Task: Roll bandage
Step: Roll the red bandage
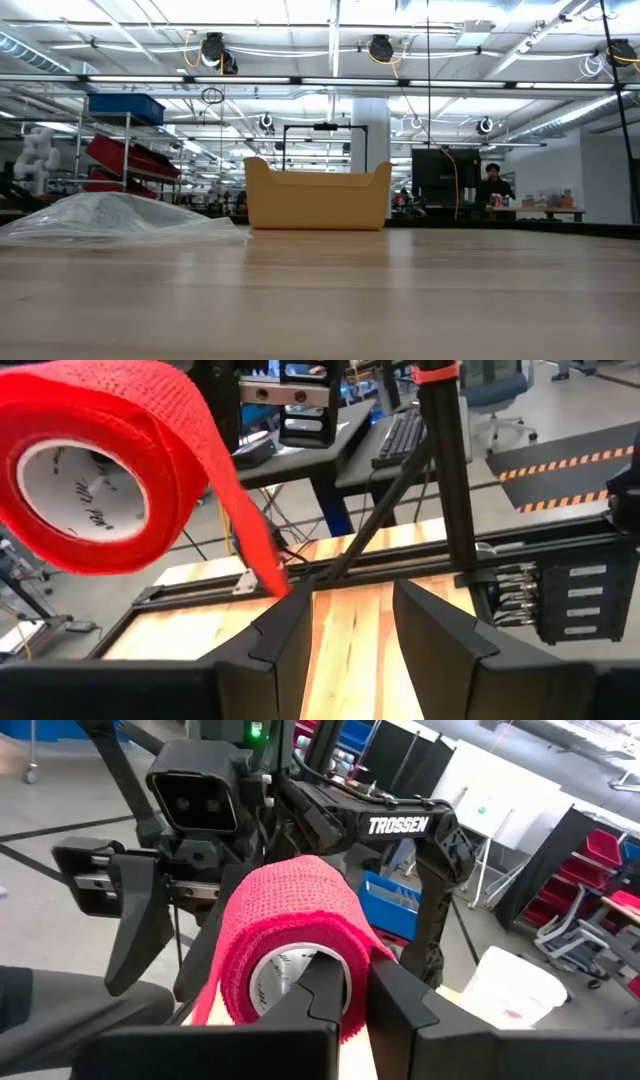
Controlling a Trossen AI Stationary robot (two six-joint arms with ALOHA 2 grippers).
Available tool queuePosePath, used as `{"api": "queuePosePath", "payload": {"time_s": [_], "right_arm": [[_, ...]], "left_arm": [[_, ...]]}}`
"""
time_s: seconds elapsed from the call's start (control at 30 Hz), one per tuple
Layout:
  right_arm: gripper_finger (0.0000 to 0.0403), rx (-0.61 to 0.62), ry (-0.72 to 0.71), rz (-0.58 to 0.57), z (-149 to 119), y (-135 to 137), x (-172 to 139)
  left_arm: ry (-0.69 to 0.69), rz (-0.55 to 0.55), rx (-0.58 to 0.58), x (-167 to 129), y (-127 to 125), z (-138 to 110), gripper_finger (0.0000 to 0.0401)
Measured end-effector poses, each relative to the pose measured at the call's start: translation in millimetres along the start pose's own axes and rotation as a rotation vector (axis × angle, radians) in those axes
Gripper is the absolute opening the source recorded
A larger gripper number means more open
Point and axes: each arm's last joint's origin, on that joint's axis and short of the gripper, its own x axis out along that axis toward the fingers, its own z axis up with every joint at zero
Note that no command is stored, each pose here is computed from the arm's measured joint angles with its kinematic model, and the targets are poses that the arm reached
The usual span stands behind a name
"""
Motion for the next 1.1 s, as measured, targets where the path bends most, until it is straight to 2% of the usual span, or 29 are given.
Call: {"api": "queuePosePath", "payload": {"time_s": [0.2,0.4,0.8,0.93,1.1], "right_arm": [[0.0019,-0.016,-0.001,0.000,0.1,0.0,0.0],[0.0019,-0.025,-0.001,0.002,0.1,0.1,0.0],[0.0019,-0.026,-0.002,0.003,0.2,0.1,0.0],[0.0019,-0.026,-0.002,0.003,0.2,0.1,0.0],[0.0019,-0.026,-0.002,0.003,0.2,0.1,0.0]], "left_arm": [[0.004,0.023,-0.006,3.3,3.0,-0.4,0.0148],[0.023,0.163,0.013,3.5,7.4,-1.6,0.0148],[0.020,0.123,0.000,8.9,10.0,-1.6,0.0148],[0.012,0.070,0.001,1.6,3.3,-0.9,0.0148],[0.007,0.064,0.003,-5.3,-1.4,-0.3,0.0148]]}}
